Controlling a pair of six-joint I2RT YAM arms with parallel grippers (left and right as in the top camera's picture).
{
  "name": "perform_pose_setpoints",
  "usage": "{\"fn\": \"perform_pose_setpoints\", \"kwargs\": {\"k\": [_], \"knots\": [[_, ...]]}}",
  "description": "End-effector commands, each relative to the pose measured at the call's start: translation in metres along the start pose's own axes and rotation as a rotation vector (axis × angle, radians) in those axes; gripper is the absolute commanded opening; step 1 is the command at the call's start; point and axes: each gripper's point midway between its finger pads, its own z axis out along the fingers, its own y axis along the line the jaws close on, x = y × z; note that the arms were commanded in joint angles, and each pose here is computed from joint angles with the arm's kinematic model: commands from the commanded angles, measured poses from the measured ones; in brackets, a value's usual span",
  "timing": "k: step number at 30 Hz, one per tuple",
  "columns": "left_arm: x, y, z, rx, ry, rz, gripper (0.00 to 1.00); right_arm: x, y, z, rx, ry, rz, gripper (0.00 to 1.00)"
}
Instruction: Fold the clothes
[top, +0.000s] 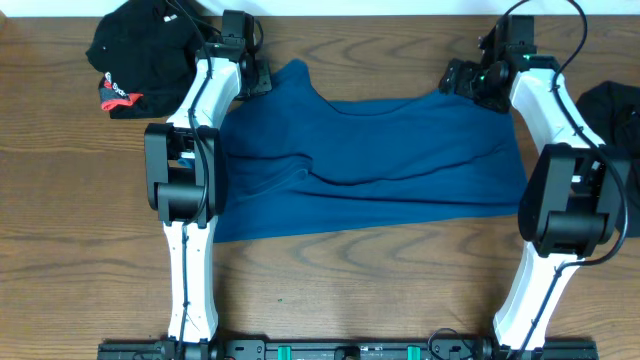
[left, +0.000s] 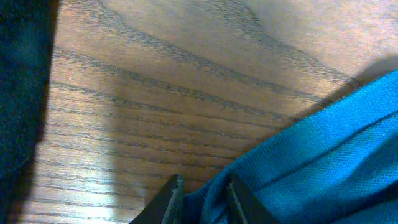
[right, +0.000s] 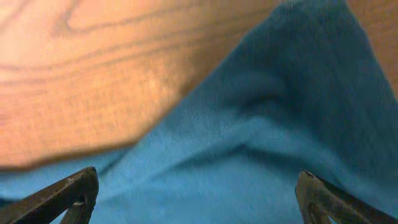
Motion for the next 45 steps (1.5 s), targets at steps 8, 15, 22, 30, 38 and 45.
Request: {"fn": "perform_pose_setpoints", "kwargs": {"k": [8, 15, 22, 30, 38, 45], "knots": [[0.004, 0.001, 0.008, -0.005, 0.016, -0.002, 0.24, -0.012, 0.027, 0.024, -0.184, -0.016, 0.162, 0.97], [0.005, 0.001, 0.008, -0.007, 0.023, -0.002, 0.24, -0.014, 0.036, 0.038, -0.229, -0.021, 0.198, 0.95], [0.007, 0.002, 0.008, -0.009, 0.032, -0.002, 0.24, -0.015, 0.017, 0.040, -0.139, -0.041, 0.213, 0.94], [0.008, 0.002, 0.008, -0.010, 0.035, -0.002, 0.24, -0.047, 0.022, 0.011, -0.084, -0.097, 0.046, 0.94], [0.009, 0.002, 0.008, -0.010, 0.036, -0.002, 0.24, -0.076, -0.017, -0.028, 0.037, -0.120, -0.048, 0.99], [0.008, 0.002, 0.008, -0.010, 0.035, -0.002, 0.24, -0.070, -0.067, -0.025, 0.011, -0.054, -0.064, 0.99]]}}
